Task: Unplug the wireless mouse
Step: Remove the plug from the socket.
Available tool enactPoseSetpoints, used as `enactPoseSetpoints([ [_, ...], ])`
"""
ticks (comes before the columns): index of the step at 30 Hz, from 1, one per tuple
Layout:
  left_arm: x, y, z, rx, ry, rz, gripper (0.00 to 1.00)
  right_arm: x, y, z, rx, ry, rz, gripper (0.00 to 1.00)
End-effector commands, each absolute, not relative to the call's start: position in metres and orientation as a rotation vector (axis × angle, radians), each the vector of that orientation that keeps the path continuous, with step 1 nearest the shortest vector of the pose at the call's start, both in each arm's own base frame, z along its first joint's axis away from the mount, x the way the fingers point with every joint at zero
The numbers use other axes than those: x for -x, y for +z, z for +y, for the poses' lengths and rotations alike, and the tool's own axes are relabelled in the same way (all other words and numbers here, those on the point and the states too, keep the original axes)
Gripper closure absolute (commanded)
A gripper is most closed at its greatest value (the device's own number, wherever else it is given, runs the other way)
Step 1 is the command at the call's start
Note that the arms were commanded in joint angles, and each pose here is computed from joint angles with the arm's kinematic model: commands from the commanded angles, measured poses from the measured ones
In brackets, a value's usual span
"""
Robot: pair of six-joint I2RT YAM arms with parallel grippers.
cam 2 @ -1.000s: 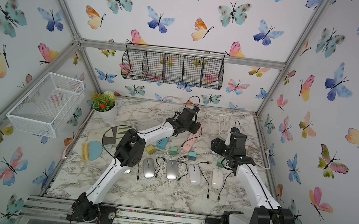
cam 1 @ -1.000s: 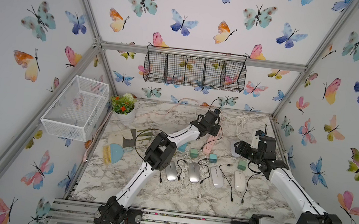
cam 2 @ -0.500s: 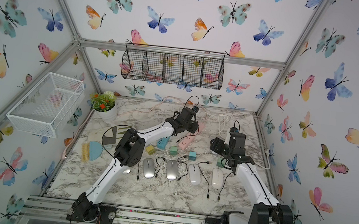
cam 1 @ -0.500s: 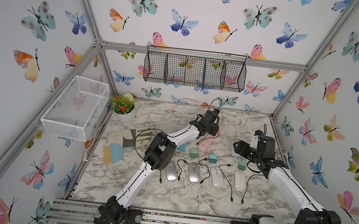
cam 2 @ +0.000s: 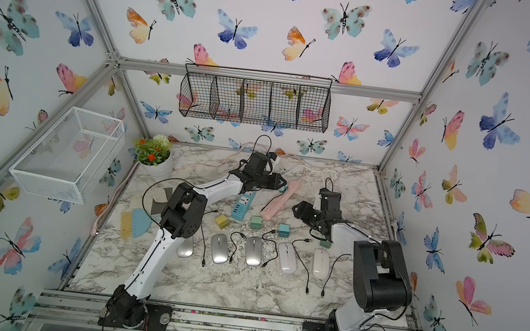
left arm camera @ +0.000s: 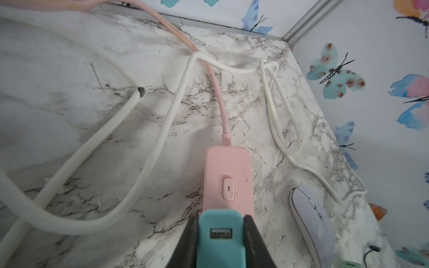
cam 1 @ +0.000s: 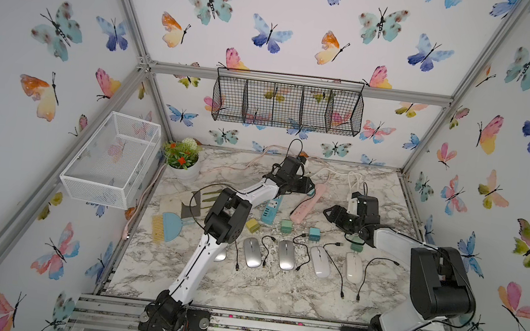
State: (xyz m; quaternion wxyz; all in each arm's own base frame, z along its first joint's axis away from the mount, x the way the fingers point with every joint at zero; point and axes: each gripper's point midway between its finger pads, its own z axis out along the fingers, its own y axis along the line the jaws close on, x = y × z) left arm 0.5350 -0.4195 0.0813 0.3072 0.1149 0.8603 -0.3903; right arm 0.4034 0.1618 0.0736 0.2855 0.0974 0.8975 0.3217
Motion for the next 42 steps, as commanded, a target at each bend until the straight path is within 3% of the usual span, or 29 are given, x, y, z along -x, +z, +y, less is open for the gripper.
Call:
enactPoseSetpoints([
  [1, -0.526, 0.082, -0.411, -0.245, -1.145, 2.327, 1.0, -0.433, 0.091, 0.183, -0.261, 0.969, 2.29, 0.34],
  [10, -0.523, 0.069, -0.404, -0.229, -1.156, 2.357, 1.0, -0.477, 0.06, 0.199, -0.39, 0.996, 2.325, 0.35],
  [19, -0.523, 0.068, -0.406, -0.23, -1.161, 2.356, 1.0, -0.492, 0.048, 0.223, -0.385, 1.07, 2.349, 0.37],
  [23, -0.523, 0.073, -0.408, -0.246, -1.149, 2.343, 1.0, -0.495, 0.039, 0.227, -0.417, 1.085, 2.373, 0.46],
  [30, -0.522, 0.093, -0.413, -0.32, -1.131, 2.279, 1.0, -0.496, 0.032, 0.225, -0.492, 1.078, 2.395, 0.69],
  [42, -0.53, 0.197, -0.388, -0.189, -1.312, 1.931, 1.0, -0.491, 0.009, 0.218, -0.548, 1.023, 2.454, 0.87],
])
